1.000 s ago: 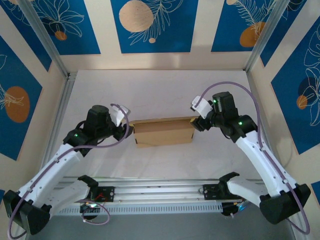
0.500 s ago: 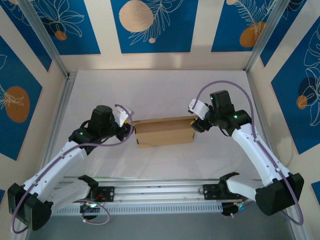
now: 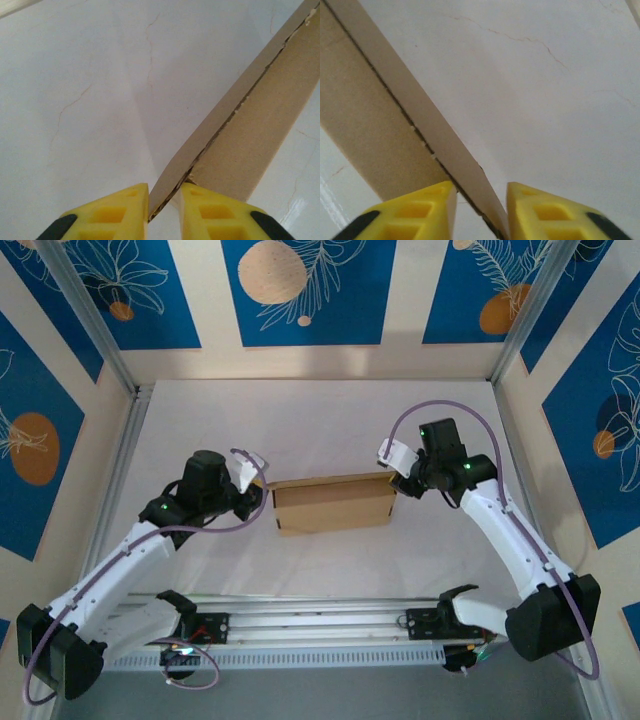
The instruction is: Fold the paper box
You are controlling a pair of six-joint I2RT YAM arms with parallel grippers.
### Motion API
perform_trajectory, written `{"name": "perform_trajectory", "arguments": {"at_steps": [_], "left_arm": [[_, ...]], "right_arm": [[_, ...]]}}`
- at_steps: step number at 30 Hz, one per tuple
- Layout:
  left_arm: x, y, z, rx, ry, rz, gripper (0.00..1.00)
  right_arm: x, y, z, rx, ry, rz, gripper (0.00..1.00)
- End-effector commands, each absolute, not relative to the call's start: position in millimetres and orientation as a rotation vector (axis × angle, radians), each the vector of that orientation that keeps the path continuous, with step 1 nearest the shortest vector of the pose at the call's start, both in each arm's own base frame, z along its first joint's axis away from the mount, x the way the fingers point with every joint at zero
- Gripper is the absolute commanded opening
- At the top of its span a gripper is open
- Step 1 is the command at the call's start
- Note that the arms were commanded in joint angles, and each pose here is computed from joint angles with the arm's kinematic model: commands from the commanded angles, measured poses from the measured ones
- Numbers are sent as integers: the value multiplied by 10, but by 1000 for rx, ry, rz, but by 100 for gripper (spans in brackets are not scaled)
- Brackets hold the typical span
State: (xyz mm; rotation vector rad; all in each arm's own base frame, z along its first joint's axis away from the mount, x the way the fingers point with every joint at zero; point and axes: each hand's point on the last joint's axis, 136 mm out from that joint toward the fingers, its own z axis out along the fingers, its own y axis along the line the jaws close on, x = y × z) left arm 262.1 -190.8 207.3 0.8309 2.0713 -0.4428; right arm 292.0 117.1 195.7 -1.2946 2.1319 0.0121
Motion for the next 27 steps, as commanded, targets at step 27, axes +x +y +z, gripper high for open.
{"name": "perform_trajectory", "arguments": {"at_steps": [27], "left_arm": [[2837,-2079,2206,446,2257,-656,0]], "right_arm": [[2963,1423,2258,-643,2396,203,0]]}}
